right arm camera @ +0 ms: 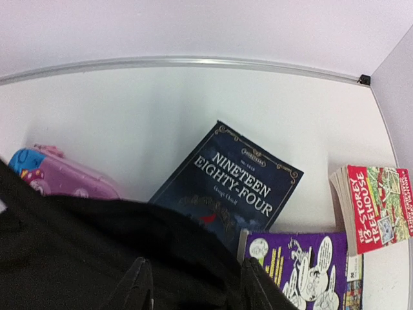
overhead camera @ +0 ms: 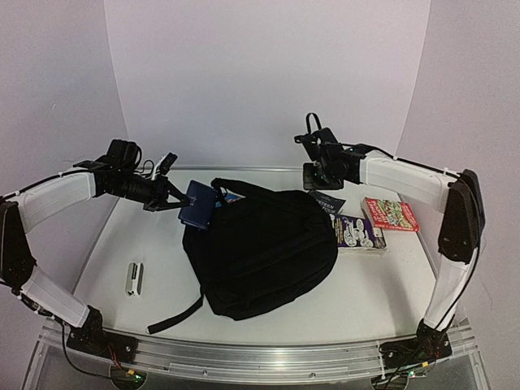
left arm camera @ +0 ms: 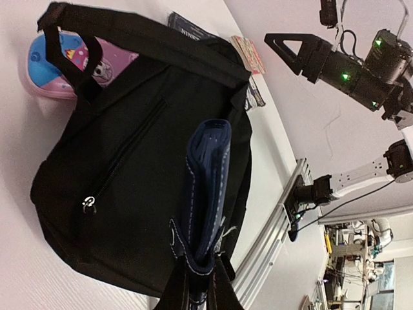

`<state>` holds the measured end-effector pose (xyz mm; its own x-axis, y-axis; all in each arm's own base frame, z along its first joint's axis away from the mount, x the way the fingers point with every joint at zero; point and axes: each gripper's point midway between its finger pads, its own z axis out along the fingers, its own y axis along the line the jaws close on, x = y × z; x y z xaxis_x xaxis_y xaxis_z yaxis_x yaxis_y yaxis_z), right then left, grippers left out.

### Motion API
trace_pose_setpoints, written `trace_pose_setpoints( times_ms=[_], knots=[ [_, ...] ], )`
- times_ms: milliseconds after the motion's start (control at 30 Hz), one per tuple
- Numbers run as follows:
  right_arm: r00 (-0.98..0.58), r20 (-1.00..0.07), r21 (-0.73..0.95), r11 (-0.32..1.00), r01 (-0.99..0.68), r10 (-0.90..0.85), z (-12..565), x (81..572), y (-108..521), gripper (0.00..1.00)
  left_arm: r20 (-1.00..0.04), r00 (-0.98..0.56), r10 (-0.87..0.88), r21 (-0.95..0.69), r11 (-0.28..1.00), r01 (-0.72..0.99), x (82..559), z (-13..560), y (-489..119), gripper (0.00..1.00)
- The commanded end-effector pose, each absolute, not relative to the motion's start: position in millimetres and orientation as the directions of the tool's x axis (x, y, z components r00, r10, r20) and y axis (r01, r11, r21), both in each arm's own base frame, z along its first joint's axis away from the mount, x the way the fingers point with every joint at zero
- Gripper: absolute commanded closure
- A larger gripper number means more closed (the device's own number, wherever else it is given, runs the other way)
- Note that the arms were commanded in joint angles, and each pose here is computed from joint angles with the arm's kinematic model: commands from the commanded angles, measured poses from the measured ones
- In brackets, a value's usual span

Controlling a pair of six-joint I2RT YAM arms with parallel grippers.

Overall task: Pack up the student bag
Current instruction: Place the student bag at the center of the board.

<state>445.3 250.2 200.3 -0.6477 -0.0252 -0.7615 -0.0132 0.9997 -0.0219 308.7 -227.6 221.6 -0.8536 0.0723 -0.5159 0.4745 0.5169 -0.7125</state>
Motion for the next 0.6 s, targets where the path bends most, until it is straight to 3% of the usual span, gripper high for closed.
trace_pose_setpoints(
  times_ms=[0,133,300,567],
  knots=[
    [-0.635,-0.768,-0.049,0.996,-0.07,-0.082,210.1,447.4,271.2,0.39,-0.598,-0.799,-0.066,-0.672,0.584,0.455,334.9,247.8,-192.5,1.0],
    [-0.618,-0.759,-0.057,0.967,-0.247,-0.203,204.7,406.8,339.2,0.24,-0.602,-0.785,-0.146,-0.676,0.617,0.403,349.0,252.9,-165.3,1.0],
    [-0.618,-0.726,0.029,0.885,-0.464,-0.301,180.8,347.5,429.8,0.21,-0.603,-0.766,-0.22,-0.653,0.688,0.317,360.9,250.4,-135.5,1.0],
    [-0.555,-0.732,0.026,0.799,-0.601,-0.394,149.9,304.1,523.4,0.14,-0.62,-0.753,-0.221,-0.613,0.735,0.289,358.6,246.7,-125.9,1.0]
  ],
)
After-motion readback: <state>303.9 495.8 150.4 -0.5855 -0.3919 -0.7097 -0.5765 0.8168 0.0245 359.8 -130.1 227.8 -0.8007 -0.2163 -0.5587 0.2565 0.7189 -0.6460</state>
